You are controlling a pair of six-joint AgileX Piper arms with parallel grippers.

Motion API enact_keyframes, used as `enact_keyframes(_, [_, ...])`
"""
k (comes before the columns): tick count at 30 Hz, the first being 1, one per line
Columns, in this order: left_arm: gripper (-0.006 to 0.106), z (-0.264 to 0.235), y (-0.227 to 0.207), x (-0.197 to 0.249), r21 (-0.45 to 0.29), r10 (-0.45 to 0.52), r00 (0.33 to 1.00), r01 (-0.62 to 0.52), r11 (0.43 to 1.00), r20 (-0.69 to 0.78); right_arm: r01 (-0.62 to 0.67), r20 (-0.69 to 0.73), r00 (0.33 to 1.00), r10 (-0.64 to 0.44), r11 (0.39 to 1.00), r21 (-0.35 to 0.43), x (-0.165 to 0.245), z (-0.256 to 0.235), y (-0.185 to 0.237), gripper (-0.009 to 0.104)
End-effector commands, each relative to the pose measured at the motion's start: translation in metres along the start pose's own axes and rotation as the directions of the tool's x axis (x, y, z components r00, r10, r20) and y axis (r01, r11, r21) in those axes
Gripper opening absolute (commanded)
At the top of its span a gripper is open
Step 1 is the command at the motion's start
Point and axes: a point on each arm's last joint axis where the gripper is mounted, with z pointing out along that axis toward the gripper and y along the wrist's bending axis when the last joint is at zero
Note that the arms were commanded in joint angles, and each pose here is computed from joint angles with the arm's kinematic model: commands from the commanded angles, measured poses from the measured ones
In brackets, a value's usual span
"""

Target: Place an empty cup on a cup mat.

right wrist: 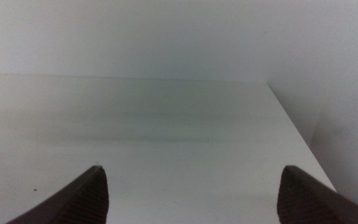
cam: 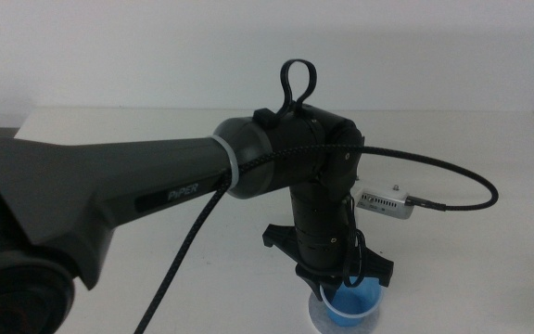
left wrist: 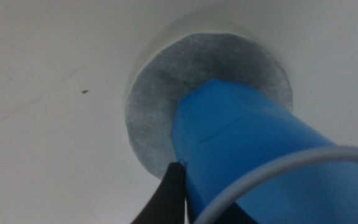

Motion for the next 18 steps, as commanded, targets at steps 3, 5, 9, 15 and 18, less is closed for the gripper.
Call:
enact_keyframes(3, [0.001,0.003,-0.002,-0.001,-0.002,-0.013,1.000,0.013,1.000,0.004,0.010,0.009,1.000,-0.010,1.000,-0.001,0.000,0.000,0.000,0.093])
enact_keyframes(5, [0.008,0.003,-0.002,-0.001,-0.007,-0.025,1.000,0.025,1.000,0.006,0.010,0.009,1.000,-0.010,1.000,-0.001,0.000,0.000,0.000,0.093])
enact_keyframes(9, [0.029,0.003,-0.004,-0.001,0.016,-0.037,0.999,0.037,0.999,-0.003,0.010,0.009,1.000,-0.010,1.000,-0.001,0.000,0.000,0.000,0.093])
enact_keyframes(15, [0.078,-0.020,-0.001,0.006,-0.008,-0.011,1.000,0.011,1.000,-0.017,0.010,0.009,1.000,-0.010,1.000,-0.001,0.000,0.000,0.000,0.093])
enact_keyframes(18, [0.094,-0.056,0.000,0.009,0.005,-0.003,0.998,0.002,1.000,0.066,0.010,0.009,1.000,-0.010,1.000,-0.001,0.000,0.000,0.000,0.093])
